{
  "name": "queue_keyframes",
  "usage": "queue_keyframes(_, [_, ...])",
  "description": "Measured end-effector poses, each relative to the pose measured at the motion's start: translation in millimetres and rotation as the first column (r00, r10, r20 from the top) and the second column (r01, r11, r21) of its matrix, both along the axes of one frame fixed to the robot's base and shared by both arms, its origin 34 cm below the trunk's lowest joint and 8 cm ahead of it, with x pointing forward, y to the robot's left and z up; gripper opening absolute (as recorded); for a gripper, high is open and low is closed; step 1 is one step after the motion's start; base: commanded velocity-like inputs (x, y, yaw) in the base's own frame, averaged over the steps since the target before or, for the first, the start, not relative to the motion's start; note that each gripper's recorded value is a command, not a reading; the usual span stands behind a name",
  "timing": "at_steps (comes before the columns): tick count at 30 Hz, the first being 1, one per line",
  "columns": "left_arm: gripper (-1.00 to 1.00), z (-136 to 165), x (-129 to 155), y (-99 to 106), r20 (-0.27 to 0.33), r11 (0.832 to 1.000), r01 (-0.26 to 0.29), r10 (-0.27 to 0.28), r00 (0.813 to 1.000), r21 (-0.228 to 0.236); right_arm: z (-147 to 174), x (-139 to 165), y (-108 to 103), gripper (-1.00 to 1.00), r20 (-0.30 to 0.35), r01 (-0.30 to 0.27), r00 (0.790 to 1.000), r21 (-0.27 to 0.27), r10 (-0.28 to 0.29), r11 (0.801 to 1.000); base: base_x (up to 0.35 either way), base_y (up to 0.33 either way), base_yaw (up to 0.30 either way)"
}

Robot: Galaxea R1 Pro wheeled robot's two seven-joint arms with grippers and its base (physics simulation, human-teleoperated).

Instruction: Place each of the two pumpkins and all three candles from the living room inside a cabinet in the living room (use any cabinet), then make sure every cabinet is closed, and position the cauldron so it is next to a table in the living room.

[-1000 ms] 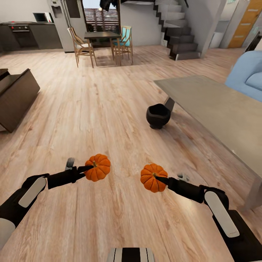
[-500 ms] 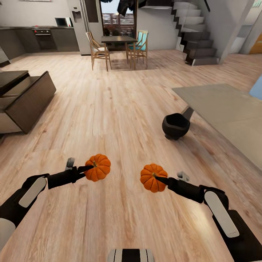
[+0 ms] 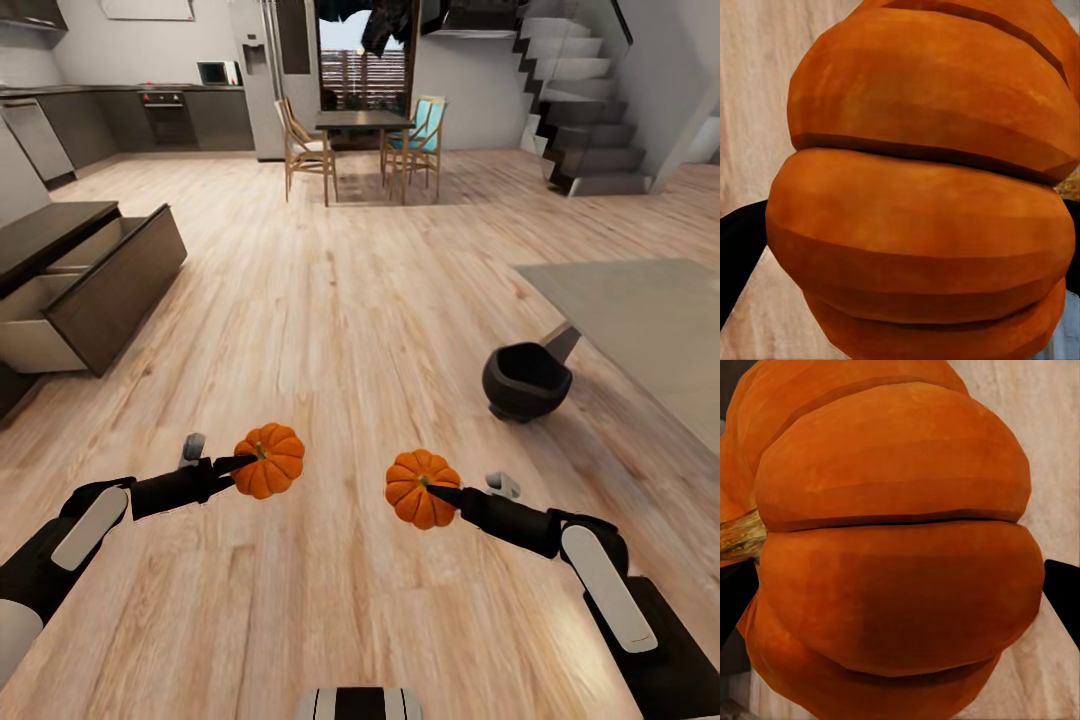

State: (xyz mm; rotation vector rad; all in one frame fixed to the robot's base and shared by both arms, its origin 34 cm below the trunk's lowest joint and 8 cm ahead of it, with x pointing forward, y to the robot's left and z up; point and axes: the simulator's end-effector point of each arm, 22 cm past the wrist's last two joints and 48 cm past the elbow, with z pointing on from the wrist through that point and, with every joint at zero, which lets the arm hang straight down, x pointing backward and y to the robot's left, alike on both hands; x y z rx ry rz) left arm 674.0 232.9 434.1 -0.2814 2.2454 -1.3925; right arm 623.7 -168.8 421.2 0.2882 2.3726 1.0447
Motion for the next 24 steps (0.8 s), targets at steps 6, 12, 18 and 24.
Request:
queue_keyframes(6, [-1.0,4.9,0.6,0.0,0.008,1.0,0.0,0.0,1.0,0.0,5.2,0.6,3.5,-1.0,0.008,0.0,1.0,0.009,0.0,1.0,0.33,0.147,0.167])
queue_keyframes(12, [-1.0,9.6,1.1,0.1,0.016,1.0,0.0,0.0,1.0,0.0,9.9,1.3,5.3,-1.0,0.017,-0.001,1.0,0.012,0.0,1.0,0.326,0.158,0.167])
queue_keyframes(18, [-1.0,14.1,1.7,-0.2,0.024,1.0,0.0,0.0,1.0,0.002,14.4,2.0,5.5,-1.0,0.025,0.0,1.0,0.012,0.0,1.0,0.332,0.057,0.167])
queue_keyframes(24, [-1.0,18.6,1.9,-0.9,0.032,1.0,0.001,-0.002,0.999,0.004,18.7,2.3,6.0,-1.0,0.033,-0.001,0.999,0.013,0.0,1.0,0.337,0.006,0.166])
